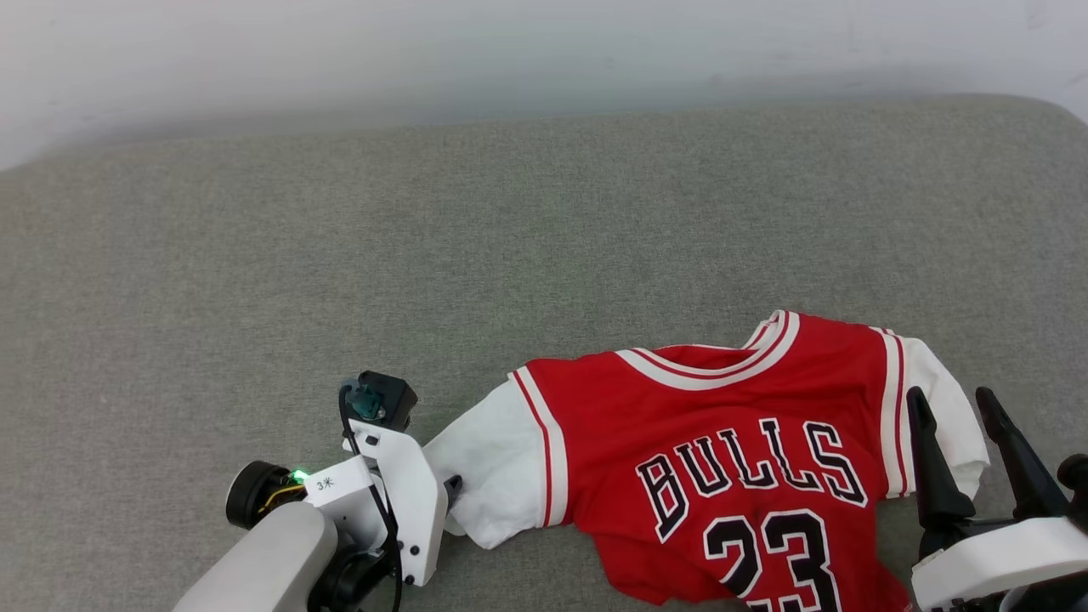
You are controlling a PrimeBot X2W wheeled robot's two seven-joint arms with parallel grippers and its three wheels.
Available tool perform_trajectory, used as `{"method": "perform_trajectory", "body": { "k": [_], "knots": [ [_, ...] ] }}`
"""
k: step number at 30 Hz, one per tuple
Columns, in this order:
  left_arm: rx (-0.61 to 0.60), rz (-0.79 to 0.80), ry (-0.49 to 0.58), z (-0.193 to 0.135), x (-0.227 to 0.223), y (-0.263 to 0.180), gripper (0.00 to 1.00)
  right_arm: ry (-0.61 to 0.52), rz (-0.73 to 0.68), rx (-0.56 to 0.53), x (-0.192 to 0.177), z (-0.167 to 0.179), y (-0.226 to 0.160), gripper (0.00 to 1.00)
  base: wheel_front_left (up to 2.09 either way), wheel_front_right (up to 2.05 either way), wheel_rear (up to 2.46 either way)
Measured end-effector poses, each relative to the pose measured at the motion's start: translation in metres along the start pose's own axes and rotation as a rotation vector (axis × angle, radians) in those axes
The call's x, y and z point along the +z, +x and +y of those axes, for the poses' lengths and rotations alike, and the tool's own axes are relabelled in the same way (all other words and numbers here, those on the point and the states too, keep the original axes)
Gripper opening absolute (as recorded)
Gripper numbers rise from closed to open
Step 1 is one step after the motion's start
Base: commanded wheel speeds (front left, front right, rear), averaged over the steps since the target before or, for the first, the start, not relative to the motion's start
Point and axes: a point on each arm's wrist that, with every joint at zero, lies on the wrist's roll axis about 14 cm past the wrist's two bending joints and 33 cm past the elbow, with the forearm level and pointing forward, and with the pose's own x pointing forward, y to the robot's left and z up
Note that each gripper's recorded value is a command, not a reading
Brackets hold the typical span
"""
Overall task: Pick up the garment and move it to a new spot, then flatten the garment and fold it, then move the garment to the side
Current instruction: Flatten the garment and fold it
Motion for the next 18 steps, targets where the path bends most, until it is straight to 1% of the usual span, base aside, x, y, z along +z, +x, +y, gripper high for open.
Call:
{"method": "perform_trajectory", "body": {
  "k": [4, 5, 6, 7, 9, 14, 15, 18],
  "knots": [
    [-0.016, 0.088, 0.072, -0.002, -0.012, 0.015, 1.0, 0.01, 0.021, -0.038, -0.009, -0.012, -0.002, 1.0, 0.0, 0.0, 0.0],
    [-0.029, 0.115, 0.091, -0.005, -0.015, 0.017, 0.76, 0.016, 0.021, -0.045, -0.009, -0.014, -0.002, 1.0, 0.0, 0.0, 0.0],
    [-0.039, 0.129, 0.105, -0.006, -0.017, 0.019, 0.32, 0.018, 0.019, -0.053, -0.009, -0.017, -0.003, 1.0, 0.0, 0.0, 0.0],
    [-0.048, 0.136, 0.121, -0.008, -0.017, 0.02, 0.0, 0.021, 0.019, -0.061, -0.009, -0.019, -0.003, 1.0, 0.0, 0.0, 0.0],
    [-0.06, 0.12, 0.139, -0.012, -0.015, 0.022, 0.0, 0.029, 0.019, -0.075, -0.009, -0.024, -0.003, 1.0, 0.0, 0.0, 0.0],
    [-0.052, 0.02, 0.106, -0.015, -0.002, 0.022, 0.0, 0.057, 0.049, -0.101, -0.014, -0.033, -0.004, 1.0, 0.0, 0.0, 0.0],
    [-0.046, -0.006, 0.097, -0.015, 0.002, 0.021, 0.0, 0.074, 0.065, -0.105, -0.016, -0.034, -0.003, 1.0, 0.0, 0.0, 0.0],
    [-0.019, -0.11, 0.065, -0.01, 0.023, 0.014, 0.0, 0.119, 0.189, -0.104, -0.038, -0.039, -0.006, 1.0, 0.0, 0.0, 0.0]
  ]
}}
